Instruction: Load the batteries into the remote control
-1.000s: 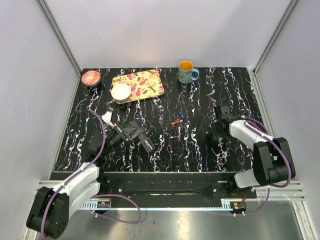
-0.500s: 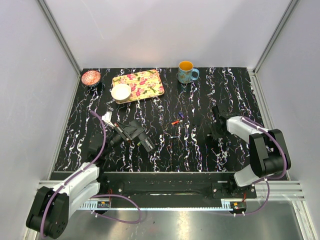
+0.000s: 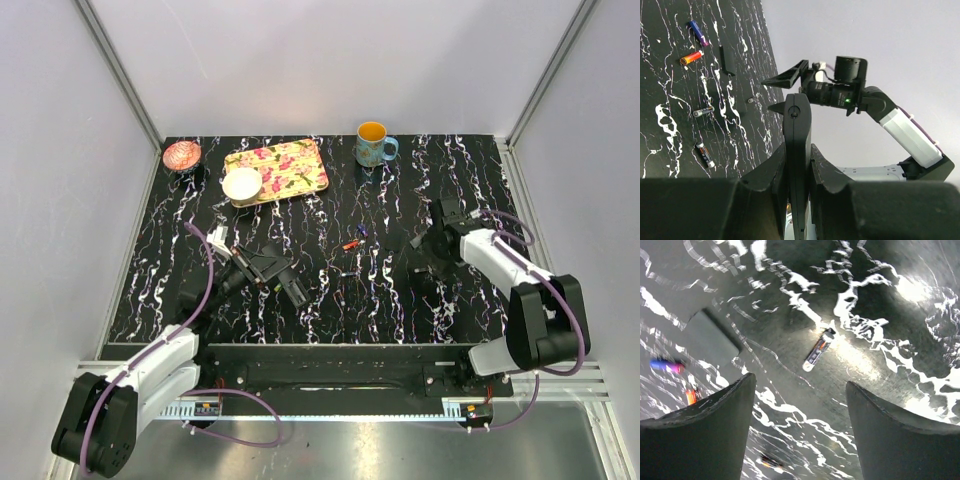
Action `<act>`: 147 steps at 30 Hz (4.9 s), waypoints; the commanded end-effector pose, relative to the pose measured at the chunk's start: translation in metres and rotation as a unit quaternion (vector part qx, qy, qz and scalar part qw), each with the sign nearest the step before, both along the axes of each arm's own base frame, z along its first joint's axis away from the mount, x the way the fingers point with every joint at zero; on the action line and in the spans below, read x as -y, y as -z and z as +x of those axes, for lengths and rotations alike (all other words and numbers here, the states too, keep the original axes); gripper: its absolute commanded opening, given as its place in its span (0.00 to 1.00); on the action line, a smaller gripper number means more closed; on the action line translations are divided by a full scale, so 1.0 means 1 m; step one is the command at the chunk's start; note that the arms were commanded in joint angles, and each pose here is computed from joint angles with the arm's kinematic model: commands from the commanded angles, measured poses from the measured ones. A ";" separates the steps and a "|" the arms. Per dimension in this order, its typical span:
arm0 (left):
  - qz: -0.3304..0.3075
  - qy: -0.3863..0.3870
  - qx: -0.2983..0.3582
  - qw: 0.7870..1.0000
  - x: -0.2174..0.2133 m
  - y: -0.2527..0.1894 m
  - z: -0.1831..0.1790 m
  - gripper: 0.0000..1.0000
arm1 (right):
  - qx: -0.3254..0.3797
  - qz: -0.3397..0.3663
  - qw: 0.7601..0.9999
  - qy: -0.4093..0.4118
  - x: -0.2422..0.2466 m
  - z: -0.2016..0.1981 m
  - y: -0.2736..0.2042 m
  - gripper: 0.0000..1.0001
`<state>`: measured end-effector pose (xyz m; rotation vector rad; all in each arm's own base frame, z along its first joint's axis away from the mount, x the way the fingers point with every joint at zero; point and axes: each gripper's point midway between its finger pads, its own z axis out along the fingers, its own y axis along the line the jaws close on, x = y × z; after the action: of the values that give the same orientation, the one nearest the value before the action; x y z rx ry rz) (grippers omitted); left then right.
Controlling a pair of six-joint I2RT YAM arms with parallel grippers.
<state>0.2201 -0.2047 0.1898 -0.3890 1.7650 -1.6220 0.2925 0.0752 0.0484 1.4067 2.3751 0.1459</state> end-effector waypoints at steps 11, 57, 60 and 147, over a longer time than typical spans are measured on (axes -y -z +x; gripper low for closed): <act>0.011 0.004 0.054 0.998 0.005 -0.024 -0.001 0.00 | 0.006 -0.102 0.899 -0.426 -0.011 0.007 -0.008 0.88; 0.022 0.022 0.069 0.997 0.016 -0.030 -0.005 0.00 | -0.075 -0.120 0.879 -0.456 -0.007 0.004 0.037 0.39; 0.021 0.021 0.070 0.997 0.015 -0.030 -0.006 0.00 | -0.068 -0.116 0.883 -0.450 -0.007 0.003 0.035 0.32; 0.046 0.037 0.094 0.994 0.017 -0.020 -0.019 0.00 | -0.070 -0.128 0.854 -0.499 -0.024 0.031 0.026 0.41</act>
<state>0.2035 -0.2193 0.1983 -0.1902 1.7731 -1.5515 0.3221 0.1000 0.0301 0.0041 2.8658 0.0189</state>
